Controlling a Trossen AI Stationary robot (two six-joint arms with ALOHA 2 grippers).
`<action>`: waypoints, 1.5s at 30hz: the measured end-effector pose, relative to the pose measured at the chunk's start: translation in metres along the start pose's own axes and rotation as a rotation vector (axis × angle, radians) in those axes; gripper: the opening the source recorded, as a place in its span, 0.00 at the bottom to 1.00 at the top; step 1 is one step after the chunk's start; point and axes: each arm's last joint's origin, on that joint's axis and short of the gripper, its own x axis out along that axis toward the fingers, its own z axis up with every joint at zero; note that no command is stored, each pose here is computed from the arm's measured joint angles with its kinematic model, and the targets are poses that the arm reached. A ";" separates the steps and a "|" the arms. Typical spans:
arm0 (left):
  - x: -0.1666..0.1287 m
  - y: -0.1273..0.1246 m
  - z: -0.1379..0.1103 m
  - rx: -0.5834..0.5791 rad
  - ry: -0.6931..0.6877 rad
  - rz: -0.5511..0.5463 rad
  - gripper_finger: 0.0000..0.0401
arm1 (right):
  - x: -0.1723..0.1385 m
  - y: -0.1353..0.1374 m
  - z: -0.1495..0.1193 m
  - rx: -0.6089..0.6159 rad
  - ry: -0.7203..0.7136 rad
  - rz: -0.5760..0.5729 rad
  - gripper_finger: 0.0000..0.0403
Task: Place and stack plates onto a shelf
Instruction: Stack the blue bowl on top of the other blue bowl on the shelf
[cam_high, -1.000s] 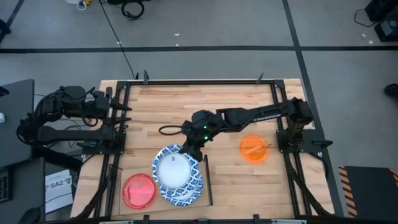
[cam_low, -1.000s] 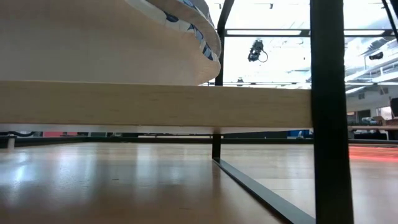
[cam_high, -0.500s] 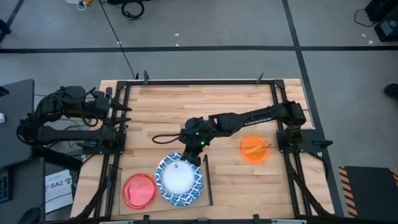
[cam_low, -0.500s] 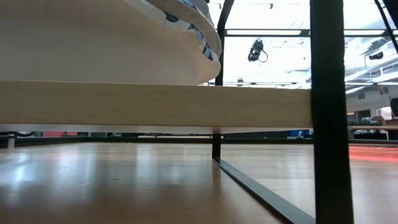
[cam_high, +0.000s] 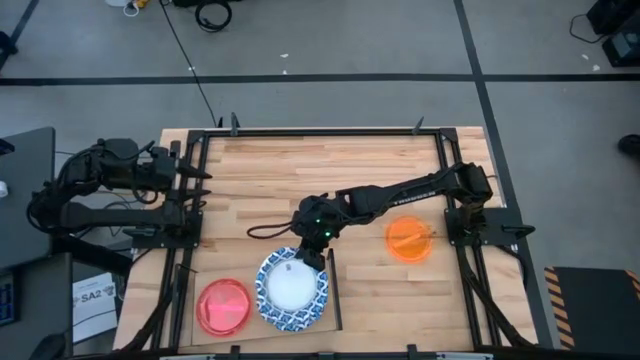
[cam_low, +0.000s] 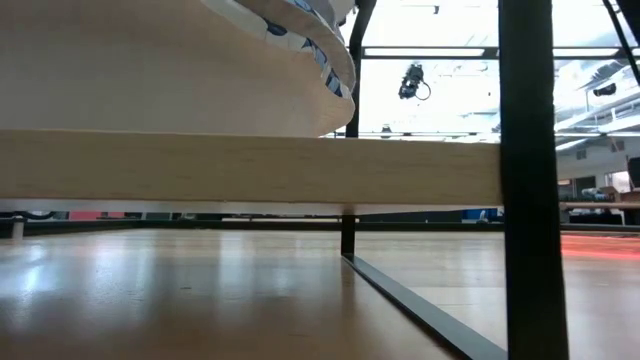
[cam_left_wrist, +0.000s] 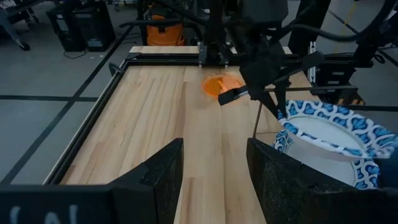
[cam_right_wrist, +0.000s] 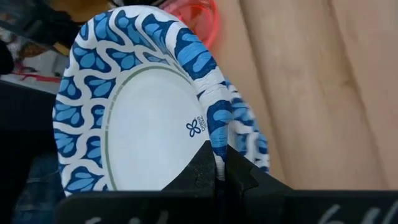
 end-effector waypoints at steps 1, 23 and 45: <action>0.000 0.000 0.000 0.000 0.000 0.000 0.46 | 0.000 -0.001 0.000 0.001 -0.002 -0.011 0.02; 0.000 0.000 -0.001 -0.002 0.012 -0.001 0.46 | 0.001 0.001 -0.001 -0.054 -0.002 -0.007 0.07; 0.000 0.000 -0.001 -0.002 0.014 -0.001 0.46 | 0.001 0.003 -0.001 -0.066 -0.002 0.001 0.29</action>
